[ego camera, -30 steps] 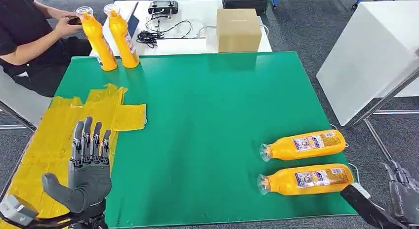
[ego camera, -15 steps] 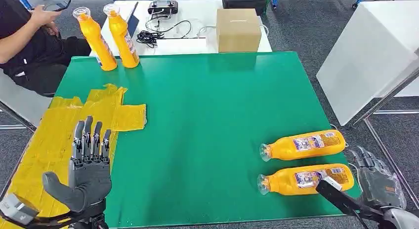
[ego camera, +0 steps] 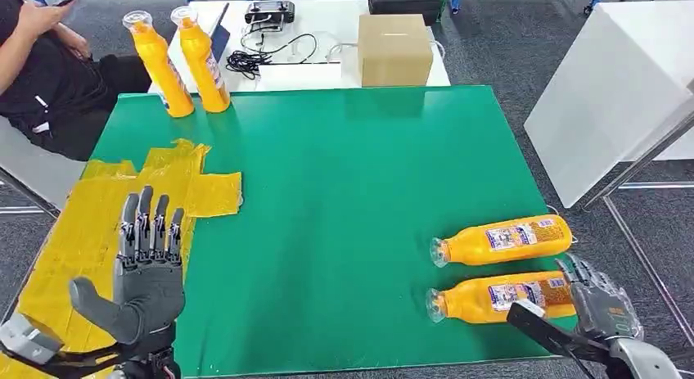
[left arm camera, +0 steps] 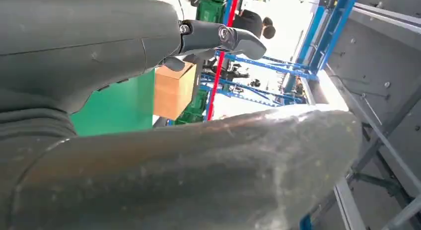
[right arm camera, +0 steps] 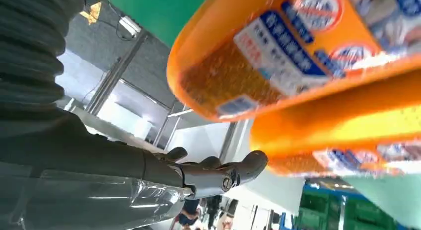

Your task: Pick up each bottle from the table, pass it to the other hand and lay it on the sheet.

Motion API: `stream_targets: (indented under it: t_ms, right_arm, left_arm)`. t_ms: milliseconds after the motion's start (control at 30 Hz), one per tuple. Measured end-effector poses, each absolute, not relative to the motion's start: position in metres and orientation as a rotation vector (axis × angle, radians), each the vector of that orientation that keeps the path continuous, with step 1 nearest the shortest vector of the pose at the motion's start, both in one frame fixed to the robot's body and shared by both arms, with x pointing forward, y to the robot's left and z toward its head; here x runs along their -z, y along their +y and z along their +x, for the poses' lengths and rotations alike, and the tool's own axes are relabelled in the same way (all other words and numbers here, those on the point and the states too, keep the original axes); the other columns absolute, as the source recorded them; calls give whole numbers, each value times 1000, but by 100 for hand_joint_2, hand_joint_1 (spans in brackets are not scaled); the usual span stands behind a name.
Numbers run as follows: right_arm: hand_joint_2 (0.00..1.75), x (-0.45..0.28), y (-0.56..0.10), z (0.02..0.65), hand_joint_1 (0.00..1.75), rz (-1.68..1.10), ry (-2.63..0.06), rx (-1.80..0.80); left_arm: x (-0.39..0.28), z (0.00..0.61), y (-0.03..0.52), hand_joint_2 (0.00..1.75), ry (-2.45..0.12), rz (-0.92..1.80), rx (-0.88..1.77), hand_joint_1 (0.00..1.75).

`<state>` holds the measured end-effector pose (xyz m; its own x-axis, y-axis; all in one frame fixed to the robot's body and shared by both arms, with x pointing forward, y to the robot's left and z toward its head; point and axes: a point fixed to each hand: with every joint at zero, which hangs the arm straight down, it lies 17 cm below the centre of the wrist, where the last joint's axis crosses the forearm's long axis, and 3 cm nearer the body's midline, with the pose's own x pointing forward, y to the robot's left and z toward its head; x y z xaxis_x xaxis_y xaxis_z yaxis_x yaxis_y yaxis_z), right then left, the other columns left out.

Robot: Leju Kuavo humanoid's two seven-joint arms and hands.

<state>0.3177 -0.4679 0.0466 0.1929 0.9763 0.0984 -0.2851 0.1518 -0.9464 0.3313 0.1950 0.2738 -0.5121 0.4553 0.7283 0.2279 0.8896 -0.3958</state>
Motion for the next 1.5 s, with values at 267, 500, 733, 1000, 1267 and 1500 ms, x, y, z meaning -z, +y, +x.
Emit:
stream_targets:
  t_ms: [267, 500, 733, 1000, 1267, 1500]
  right_arm:
    - [175, -27, -461, 324, 0, -947, -893, -1148]
    - [175, -13, -452, 332, 0, -929, -885, -1175]
    - [175, -10, -450, 335, 0, -925, -883, -1185]
    - [175, 8, -445, 328, 175, -831, -831, -1248]
    - [175, 20, -459, 301, 175, -625, -746, -1309]
    - [175, 20, -470, 291, 175, -616, -700, -1369]
  left_arm:
    - [-275, 333, 190, 0, -2120, -507, -307, 0]
    - [-274, 335, 187, 0, -2112, -514, -303, 0]
    - [-274, 336, 187, 0, -2109, -515, -304, 0]
    - [-272, 339, 186, 0, -2099, -529, -314, 0]
    - [-272, 349, 180, 0, -2091, -560, -320, 0]
    - [-266, 351, 176, 0, -2076, -564, -309, 0]
